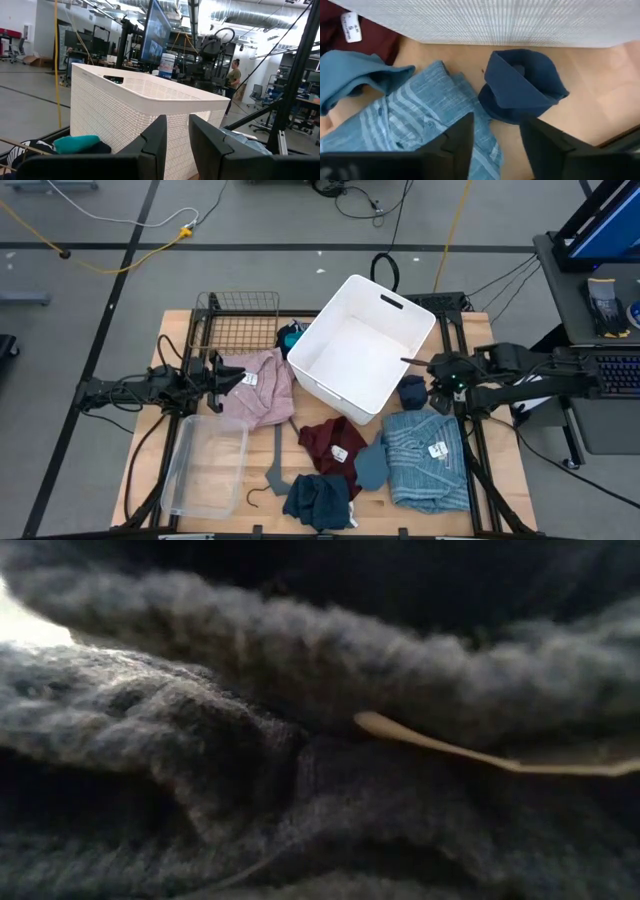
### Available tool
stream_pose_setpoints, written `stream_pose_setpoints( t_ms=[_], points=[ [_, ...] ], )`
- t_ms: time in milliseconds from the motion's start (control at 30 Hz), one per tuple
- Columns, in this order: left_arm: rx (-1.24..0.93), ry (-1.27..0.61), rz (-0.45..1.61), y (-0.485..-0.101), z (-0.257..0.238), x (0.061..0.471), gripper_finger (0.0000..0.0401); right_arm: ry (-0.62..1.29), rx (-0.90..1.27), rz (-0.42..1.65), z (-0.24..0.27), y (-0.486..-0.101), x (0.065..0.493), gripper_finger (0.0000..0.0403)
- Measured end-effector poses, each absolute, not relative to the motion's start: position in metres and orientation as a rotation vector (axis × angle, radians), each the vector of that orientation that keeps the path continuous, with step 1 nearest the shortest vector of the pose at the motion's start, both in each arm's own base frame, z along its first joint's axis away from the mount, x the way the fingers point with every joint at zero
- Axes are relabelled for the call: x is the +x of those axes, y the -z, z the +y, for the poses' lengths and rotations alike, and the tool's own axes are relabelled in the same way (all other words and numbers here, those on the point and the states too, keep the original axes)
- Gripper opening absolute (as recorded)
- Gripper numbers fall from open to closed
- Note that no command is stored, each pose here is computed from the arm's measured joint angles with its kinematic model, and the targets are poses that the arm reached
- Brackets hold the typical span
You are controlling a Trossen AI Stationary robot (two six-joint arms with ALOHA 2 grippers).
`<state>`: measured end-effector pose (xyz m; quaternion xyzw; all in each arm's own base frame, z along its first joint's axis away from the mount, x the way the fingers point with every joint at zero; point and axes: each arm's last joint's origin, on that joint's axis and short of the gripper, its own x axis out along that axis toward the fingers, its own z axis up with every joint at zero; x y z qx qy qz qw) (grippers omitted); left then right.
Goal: Pick & Place Cloths
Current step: Put the dark blue sock into the transparent bin
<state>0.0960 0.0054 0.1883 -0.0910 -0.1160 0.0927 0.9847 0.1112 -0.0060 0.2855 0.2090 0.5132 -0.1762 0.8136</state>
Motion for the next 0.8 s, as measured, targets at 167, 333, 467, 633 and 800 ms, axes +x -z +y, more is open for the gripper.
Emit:
stream_pose_setpoints(
  t_ms=[167, 333, 467, 633, 800],
  points=[
    [-0.183, -0.187, -0.234, -0.188, 0.005, 0.096, 0.0081, 0.428, 0.479, 1.077, -0.007, -0.256, 0.113, 0.0198],
    [-0.183, -0.187, -0.233, -0.188, 0.005, 0.096, 0.0081, 0.455, 0.53, 1.053, -0.007, -0.231, 0.115, 0.0205],
    [-0.183, -0.187, -0.233, -0.188, 0.005, 0.096, 0.0081, 0.486, 0.525, 1.047, -0.008, -0.217, 0.114, 0.02],
    [-0.183, -0.187, -0.233, -0.188, 0.005, 0.096, 0.0081, 0.545, 0.485, 1.006, -0.01, -0.211, 0.115, 0.0201],
    [-0.183, -0.187, -0.233, -0.188, 0.005, 0.096, 0.0081, 0.547, 0.494, 0.979, -0.01, -0.208, 0.117, 0.0203]
  ],
)
